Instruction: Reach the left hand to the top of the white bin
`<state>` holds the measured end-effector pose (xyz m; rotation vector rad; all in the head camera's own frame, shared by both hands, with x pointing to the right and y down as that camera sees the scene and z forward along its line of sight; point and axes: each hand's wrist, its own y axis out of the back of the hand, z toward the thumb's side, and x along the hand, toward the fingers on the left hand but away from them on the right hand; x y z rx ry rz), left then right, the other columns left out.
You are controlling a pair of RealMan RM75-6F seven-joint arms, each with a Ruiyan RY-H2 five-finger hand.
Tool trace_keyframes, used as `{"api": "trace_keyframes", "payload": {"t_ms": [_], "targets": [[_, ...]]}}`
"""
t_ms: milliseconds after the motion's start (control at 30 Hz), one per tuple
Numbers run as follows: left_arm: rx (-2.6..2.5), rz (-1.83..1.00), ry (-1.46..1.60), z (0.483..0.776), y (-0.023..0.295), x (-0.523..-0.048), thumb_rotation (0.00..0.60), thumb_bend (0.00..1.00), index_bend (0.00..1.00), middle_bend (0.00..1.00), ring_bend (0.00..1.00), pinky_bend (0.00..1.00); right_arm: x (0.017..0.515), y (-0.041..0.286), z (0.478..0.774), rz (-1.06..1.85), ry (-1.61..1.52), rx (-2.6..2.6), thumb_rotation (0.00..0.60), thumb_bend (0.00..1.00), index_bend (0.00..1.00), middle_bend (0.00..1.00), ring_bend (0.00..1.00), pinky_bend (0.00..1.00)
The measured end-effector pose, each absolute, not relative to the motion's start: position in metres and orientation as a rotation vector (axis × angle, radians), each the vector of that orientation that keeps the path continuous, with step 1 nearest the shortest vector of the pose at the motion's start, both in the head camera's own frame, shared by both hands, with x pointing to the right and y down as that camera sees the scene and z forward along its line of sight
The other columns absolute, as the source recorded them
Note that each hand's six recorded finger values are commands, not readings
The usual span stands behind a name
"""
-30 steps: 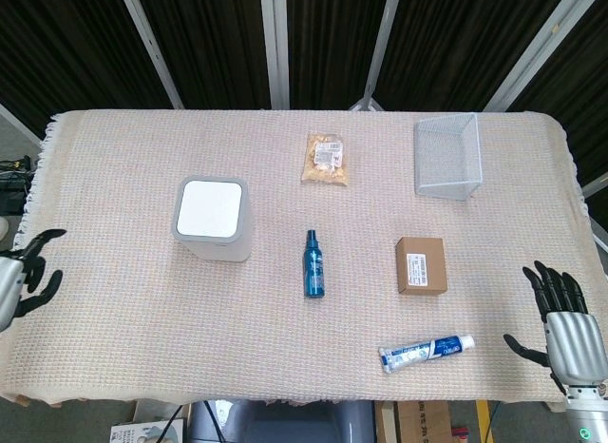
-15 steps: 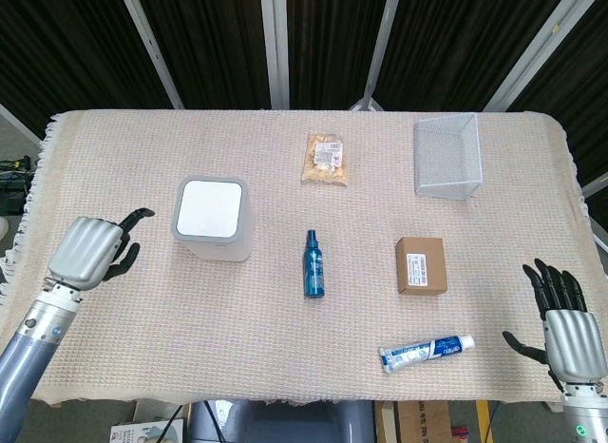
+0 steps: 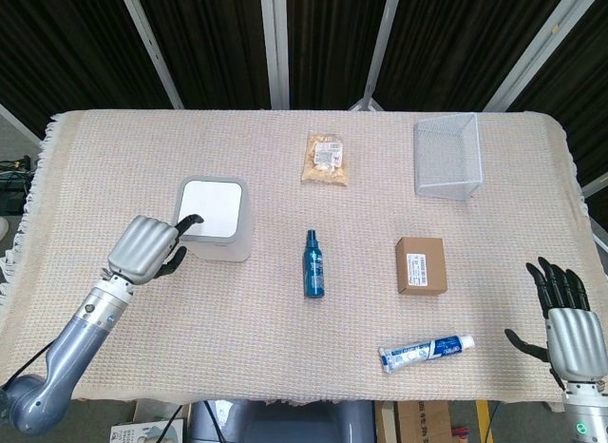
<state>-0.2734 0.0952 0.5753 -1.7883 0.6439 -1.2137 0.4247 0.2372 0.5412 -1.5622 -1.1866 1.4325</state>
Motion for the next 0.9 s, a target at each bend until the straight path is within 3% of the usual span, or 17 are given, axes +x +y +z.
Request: {"api": "trace_keyframes", "payload": {"t_ms": [633, 833, 900], "targets": [[-1.737, -1.304, 0.489, 0.601, 0.104, -0.262, 0.6, 0.65, 0.3, 0.88, 0.75, 0.72, 0.425, 0.236, 0.543, 1.436, -1.197, -1.551, 0.6, 0.14, 0.12, 0.0, 0.03, 0.0], [-1.709, -1.234, 0.587, 0.571, 0.099, -0.254, 0.6, 0.51, 0.29, 0.79, 0.69, 0.72, 0.423, 0.237, 0.547, 1.443, -1.184, -1.558, 0.6, 0.14, 0.12, 0.0, 0.03, 0.0], [-1.691, -1.199, 0.649, 0.553, 0.098, -0.256, 0.6, 0.43, 0.27, 0.71, 0.63, 0.7, 0.422, 0.237, 0.548, 1.443, -1.181, -1.56, 0.6, 0.14, 0.12, 0.0, 0.03, 0.0]]}}
